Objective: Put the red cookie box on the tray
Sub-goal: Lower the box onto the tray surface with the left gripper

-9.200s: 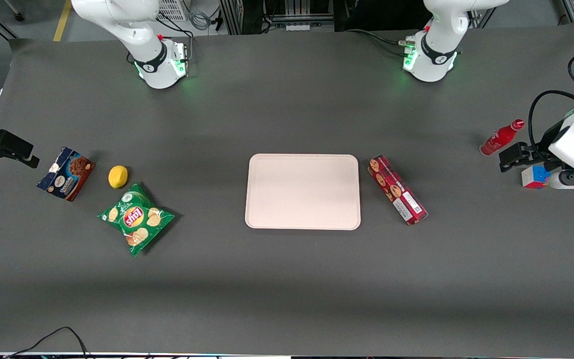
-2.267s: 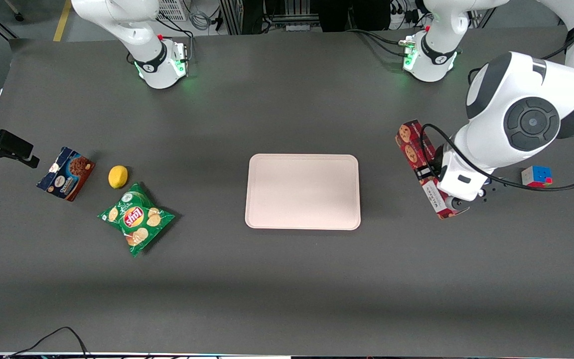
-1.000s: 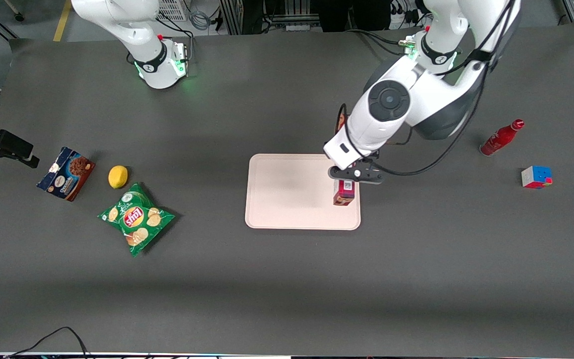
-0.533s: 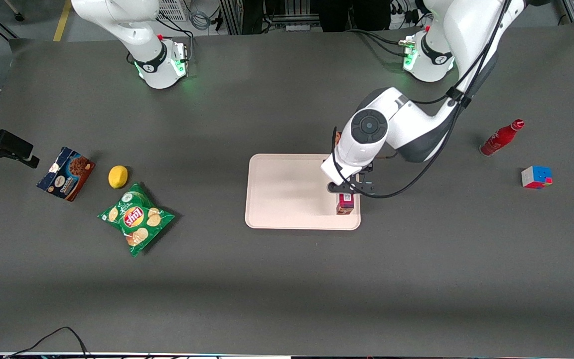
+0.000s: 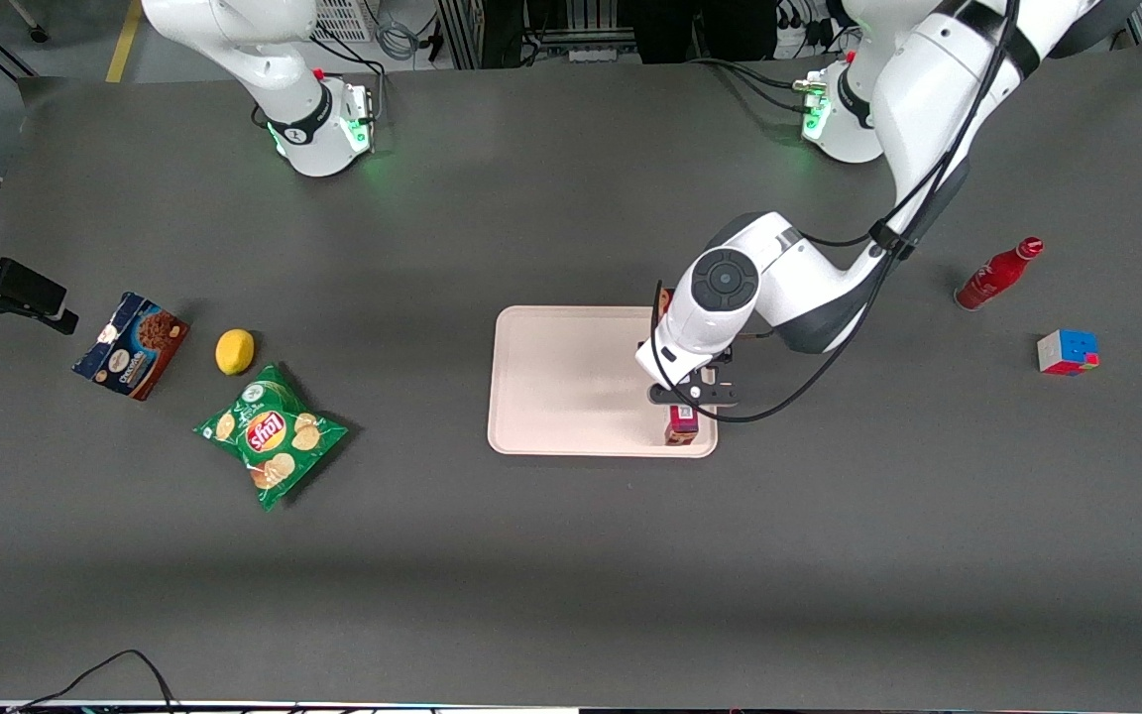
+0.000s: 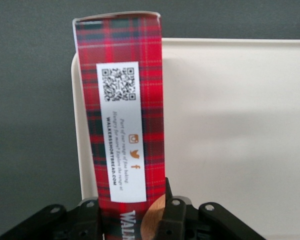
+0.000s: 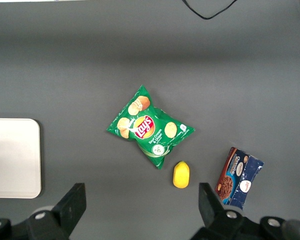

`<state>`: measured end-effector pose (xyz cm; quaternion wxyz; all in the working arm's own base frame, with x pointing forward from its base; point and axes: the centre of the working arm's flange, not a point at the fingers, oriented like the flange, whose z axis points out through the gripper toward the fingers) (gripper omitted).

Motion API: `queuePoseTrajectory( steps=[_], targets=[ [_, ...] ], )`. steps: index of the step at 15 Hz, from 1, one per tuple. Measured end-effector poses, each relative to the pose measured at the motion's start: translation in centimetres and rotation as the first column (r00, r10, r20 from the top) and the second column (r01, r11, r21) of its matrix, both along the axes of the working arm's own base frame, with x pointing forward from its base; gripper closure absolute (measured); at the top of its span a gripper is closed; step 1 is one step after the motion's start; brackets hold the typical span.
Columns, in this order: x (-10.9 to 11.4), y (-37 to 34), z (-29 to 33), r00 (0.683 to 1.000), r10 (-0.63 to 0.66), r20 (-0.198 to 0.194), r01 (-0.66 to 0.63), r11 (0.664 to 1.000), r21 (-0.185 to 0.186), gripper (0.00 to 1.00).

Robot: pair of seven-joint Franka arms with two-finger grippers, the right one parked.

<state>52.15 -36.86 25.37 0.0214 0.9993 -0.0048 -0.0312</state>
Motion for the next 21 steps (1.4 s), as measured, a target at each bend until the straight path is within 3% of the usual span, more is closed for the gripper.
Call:
queuePoseTrajectory(
  steps=[16, 19, 21],
  targets=[
    [0.4, -0.1, -3.1, 1.0, 0.005, 0.005, -0.005, 1.0, -0.002, 0.62],
    [0.5, 0.0, -3.5, 1.0, 0.004, 0.006, -0.004, 1.0, -0.001, 0.56],
    [0.5, 0.1, -3.9, 1.0, 0.005, 0.005, -0.005, 1.0, 0.003, 0.39]
  ],
)
